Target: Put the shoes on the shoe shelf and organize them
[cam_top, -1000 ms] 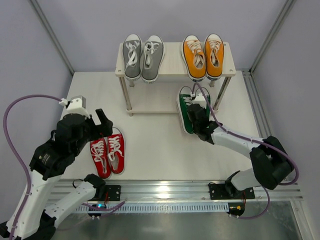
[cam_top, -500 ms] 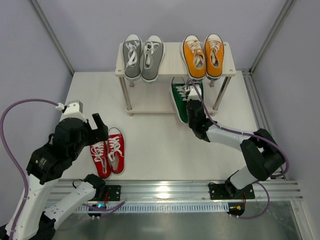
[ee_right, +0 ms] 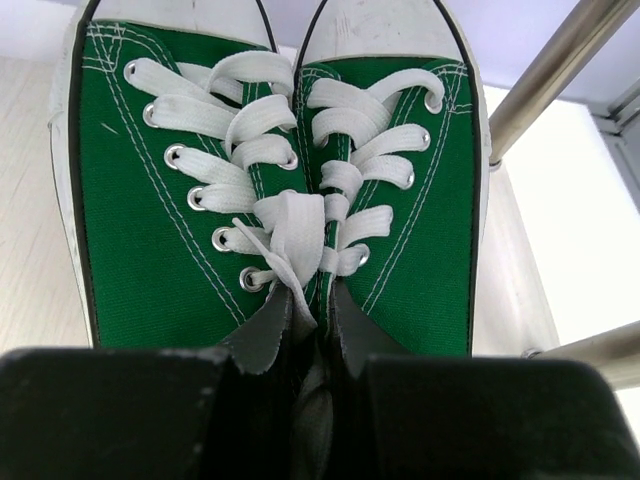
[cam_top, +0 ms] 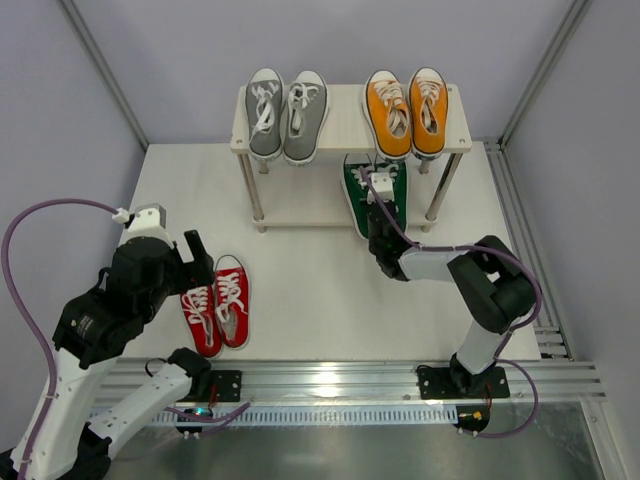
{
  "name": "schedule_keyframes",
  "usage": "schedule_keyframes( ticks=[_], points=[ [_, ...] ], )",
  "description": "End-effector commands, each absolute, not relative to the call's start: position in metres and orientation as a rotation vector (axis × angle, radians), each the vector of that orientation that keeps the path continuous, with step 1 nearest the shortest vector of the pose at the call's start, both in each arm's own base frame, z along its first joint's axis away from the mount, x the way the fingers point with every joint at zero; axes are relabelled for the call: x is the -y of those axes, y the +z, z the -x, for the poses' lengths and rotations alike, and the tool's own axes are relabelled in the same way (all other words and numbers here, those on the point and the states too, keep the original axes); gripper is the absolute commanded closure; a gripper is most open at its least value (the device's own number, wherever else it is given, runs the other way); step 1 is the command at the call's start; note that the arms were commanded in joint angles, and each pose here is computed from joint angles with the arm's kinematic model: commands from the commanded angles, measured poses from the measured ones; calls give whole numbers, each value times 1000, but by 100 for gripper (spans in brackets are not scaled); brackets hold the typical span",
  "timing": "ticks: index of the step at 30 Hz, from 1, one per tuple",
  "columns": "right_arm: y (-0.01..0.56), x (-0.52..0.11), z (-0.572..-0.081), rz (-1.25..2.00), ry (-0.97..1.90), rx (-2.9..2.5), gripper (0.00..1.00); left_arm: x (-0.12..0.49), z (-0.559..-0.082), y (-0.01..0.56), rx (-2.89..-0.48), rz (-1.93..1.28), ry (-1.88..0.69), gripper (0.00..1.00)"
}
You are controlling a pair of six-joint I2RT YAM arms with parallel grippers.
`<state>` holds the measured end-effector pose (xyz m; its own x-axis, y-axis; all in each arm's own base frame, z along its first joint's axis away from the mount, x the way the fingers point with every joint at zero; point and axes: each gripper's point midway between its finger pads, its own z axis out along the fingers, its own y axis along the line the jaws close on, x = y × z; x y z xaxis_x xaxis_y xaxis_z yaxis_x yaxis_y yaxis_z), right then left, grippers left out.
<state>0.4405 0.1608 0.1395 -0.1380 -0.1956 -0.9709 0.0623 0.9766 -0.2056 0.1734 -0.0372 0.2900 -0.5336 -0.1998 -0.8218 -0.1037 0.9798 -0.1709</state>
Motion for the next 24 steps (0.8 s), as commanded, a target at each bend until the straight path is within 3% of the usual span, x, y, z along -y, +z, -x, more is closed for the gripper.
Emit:
schedule_keyframes(
  ticks=[1,24],
  points=[
    [262,-156,-456,-134,-119,-1342,96,34,-172,296,-2129,225,-113,0],
    [219,-142,-476,-193,-111,-1450,96,37,-175,293,-2130,246,-135,0]
  ],
)
